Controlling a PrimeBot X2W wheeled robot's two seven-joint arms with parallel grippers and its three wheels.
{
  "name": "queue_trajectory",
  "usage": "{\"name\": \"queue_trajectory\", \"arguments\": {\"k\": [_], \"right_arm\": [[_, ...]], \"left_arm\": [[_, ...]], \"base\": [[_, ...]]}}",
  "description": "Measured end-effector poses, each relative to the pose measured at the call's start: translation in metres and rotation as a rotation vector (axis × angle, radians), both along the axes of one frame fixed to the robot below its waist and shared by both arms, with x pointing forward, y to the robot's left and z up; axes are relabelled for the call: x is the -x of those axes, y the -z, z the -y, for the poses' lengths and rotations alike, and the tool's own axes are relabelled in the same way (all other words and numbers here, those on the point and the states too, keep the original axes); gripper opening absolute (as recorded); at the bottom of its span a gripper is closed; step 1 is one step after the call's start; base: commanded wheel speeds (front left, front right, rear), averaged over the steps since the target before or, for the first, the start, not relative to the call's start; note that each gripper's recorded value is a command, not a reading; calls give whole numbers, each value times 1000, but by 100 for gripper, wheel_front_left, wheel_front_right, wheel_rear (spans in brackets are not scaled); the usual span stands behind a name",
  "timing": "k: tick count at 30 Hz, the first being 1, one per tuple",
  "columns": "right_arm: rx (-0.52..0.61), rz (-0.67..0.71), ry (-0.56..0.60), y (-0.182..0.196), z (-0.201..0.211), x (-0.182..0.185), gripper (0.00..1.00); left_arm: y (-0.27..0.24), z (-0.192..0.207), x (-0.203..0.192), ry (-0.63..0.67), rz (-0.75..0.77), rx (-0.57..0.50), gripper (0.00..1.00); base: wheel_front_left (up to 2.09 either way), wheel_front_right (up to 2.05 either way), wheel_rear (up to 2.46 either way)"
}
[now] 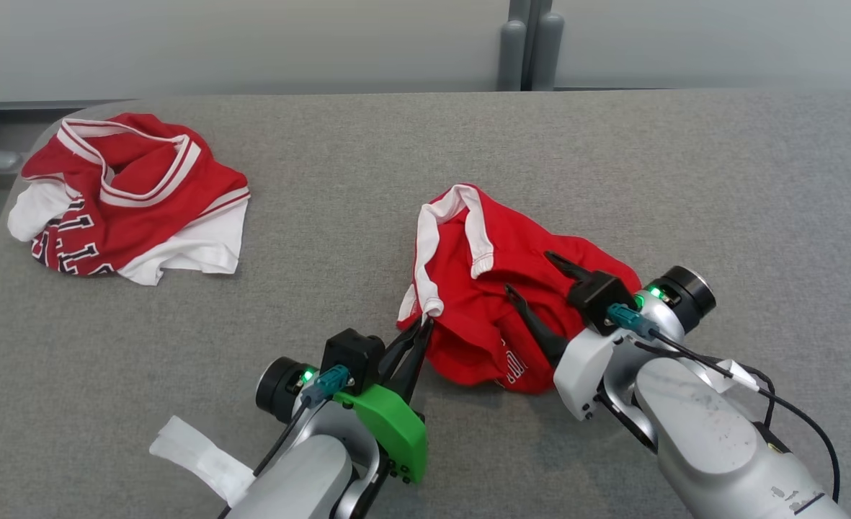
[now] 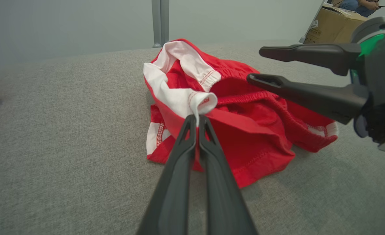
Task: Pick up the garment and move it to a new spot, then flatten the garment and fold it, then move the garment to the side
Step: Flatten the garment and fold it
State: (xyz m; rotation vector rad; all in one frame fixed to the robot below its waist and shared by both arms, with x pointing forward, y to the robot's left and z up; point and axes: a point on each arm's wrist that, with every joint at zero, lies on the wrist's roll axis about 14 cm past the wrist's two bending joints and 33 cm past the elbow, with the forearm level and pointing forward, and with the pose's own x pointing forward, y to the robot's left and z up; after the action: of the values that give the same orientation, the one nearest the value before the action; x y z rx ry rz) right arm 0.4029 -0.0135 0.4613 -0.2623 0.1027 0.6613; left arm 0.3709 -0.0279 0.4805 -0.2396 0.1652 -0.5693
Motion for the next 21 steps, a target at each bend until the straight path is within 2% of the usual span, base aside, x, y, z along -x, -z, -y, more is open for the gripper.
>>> {"name": "queue_trajectory", "arguments": {"k": [7, 14, 15, 17, 21], "right_arm": [[148, -4, -91, 16, -15, -8, 100], [204, -33, -124, 28, -20, -14, 100], [205, -32, -124, 28, -21, -16, 92], [207, -33, -120, 27, -21, -20, 47], [194, -42, -94, 27, -17, -27, 16]], "left_arm": [[2, -14, -2, -44, -9, 2, 0], [2, -21, -4, -67, -13, 12, 0], [2, -21, -4, -69, -14, 12, 0], [3, -22, -4, -72, -17, 15, 0], [4, -24, -6, -80, -23, 17, 0]], "base": [[0, 0, 0], [0, 0, 0], [0, 0, 0], [0, 0, 0], [0, 0, 0]]}}
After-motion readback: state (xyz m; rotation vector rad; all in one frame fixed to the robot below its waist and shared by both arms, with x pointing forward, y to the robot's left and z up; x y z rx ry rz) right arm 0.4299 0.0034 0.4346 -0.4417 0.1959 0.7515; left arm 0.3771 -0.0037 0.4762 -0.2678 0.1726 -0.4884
